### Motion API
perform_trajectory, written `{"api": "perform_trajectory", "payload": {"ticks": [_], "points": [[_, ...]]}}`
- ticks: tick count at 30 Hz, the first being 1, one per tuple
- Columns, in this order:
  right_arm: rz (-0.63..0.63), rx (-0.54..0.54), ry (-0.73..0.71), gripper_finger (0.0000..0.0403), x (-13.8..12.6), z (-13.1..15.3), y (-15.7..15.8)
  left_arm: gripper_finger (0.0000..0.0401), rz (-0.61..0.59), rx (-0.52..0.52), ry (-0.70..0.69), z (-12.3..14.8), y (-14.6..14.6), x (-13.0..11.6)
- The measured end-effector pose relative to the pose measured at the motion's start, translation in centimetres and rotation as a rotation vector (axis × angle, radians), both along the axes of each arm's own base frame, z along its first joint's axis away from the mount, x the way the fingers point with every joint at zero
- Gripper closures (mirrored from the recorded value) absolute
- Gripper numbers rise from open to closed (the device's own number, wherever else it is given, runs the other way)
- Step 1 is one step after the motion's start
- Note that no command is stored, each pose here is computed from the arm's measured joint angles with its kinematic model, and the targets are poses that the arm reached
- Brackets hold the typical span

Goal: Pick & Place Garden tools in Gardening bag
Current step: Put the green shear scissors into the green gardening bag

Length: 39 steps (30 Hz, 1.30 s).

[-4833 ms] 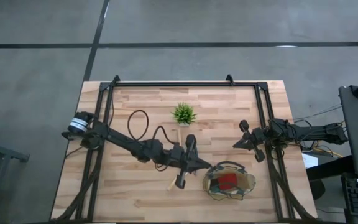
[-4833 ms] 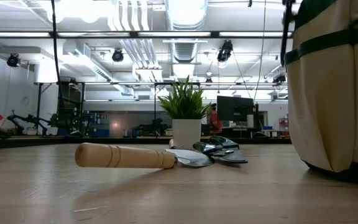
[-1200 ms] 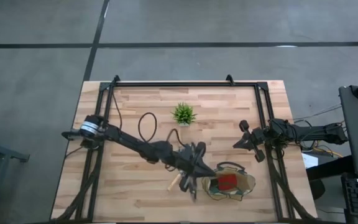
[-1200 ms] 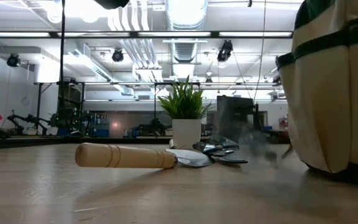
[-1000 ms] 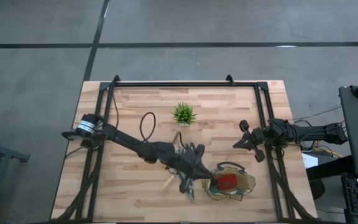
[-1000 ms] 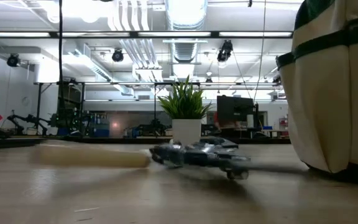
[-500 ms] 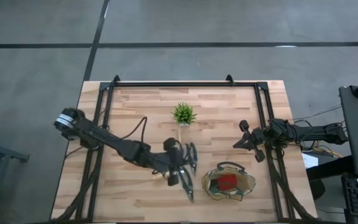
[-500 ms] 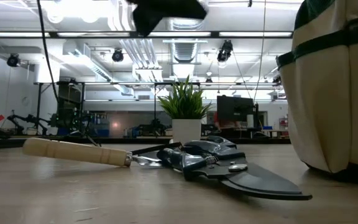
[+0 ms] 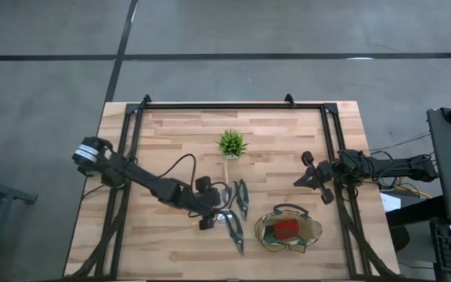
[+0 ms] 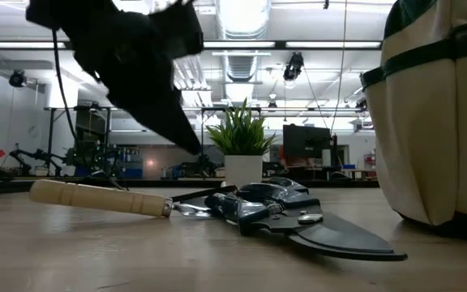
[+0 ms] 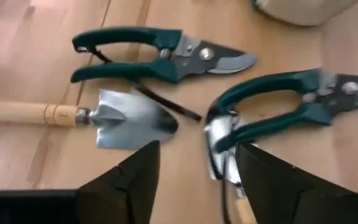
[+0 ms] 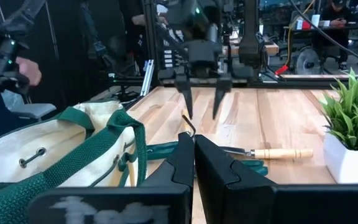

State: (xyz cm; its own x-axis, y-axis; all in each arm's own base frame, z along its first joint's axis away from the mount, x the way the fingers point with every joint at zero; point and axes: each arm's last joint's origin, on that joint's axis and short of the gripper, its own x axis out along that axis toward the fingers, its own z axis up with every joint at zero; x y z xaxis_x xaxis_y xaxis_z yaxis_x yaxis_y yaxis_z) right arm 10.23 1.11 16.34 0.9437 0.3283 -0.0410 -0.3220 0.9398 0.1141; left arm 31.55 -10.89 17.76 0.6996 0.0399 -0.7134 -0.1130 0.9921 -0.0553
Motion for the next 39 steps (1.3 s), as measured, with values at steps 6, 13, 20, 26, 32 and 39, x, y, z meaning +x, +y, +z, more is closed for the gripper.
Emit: {"api": "perform_trajectory", "payload": {"ticks": [6, 13, 20, 26, 32, 39], "points": [[-0.001, 0.000, 0.003, 0.0394, 0.0, 0.0, 0.0, 0.0181, -0.094, -0.031, 0.042, -1.6, 0.0, 0.8], [0.000, 0.000, 0.005, 0.0394, 0.0, 0.0, 0.0, 0.0183, -0.154, 0.018, 0.063, -3.5, -0.6, 2.4], [0.000, 0.000, 0.005, 0.0394, 0.0, 0.0, 0.0, 0.0200, -0.161, 0.024, 0.048, -3.5, -0.8, 3.0], [0.000, 0.000, 0.005, 0.0394, 0.0, 0.0, 0.0, 0.0272, -0.160, 0.023, 0.041, -3.3, -0.7, 3.0], [0.000, 0.000, 0.005, 0.0394, 0.0, 0.0, 0.0, 0.0380, -0.183, 0.047, 0.050, -3.5, -0.7, 2.9], [0.000, 0.000, 0.005, 0.0394, 0.0, 0.0, 0.0, 0.0395, -0.211, 0.085, 0.010, -2.5, -0.7, 3.2]]}}
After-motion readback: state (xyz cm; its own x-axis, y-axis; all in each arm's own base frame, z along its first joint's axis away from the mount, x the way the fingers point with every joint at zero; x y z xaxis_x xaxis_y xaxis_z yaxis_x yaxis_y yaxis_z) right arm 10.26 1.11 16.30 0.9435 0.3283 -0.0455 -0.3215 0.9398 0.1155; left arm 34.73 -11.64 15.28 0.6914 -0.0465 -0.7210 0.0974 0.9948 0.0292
